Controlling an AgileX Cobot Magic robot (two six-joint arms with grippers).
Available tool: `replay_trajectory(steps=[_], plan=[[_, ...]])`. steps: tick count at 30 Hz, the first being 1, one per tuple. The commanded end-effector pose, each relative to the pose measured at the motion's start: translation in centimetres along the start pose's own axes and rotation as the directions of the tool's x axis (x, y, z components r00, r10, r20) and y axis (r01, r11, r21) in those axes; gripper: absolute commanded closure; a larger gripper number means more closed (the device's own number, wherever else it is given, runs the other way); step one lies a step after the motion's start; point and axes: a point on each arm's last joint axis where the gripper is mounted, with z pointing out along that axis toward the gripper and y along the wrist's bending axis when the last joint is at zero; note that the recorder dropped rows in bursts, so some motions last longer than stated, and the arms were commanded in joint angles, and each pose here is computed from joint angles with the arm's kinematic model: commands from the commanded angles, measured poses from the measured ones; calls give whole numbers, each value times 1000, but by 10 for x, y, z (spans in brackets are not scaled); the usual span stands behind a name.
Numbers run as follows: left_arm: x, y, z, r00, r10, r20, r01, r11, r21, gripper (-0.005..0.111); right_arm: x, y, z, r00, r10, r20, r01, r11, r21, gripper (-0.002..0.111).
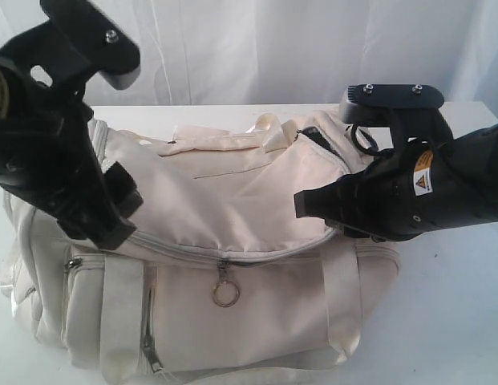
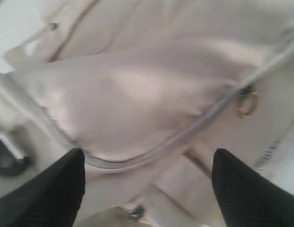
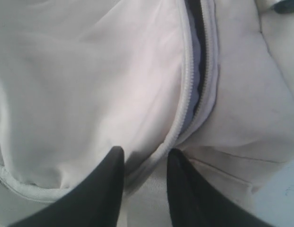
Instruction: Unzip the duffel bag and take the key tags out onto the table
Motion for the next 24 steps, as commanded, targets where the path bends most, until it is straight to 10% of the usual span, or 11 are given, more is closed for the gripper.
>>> replay_trajectory(steps=[1,6,24], plan=[[1,-23,-7,998,-48,-30,54,966,253,32,-3,1,-2,1000,-5,17,5,1000,-4,78],[15,-52,18,1000,-6,-21,14,898,439,40,-3,0,-2,1000,-5,14,5,1000,-2,78],[44,-75,115,972,-191,135,129,920,370,46,-3,0,-3,1000,-7,19,7,1000,-4,78]])
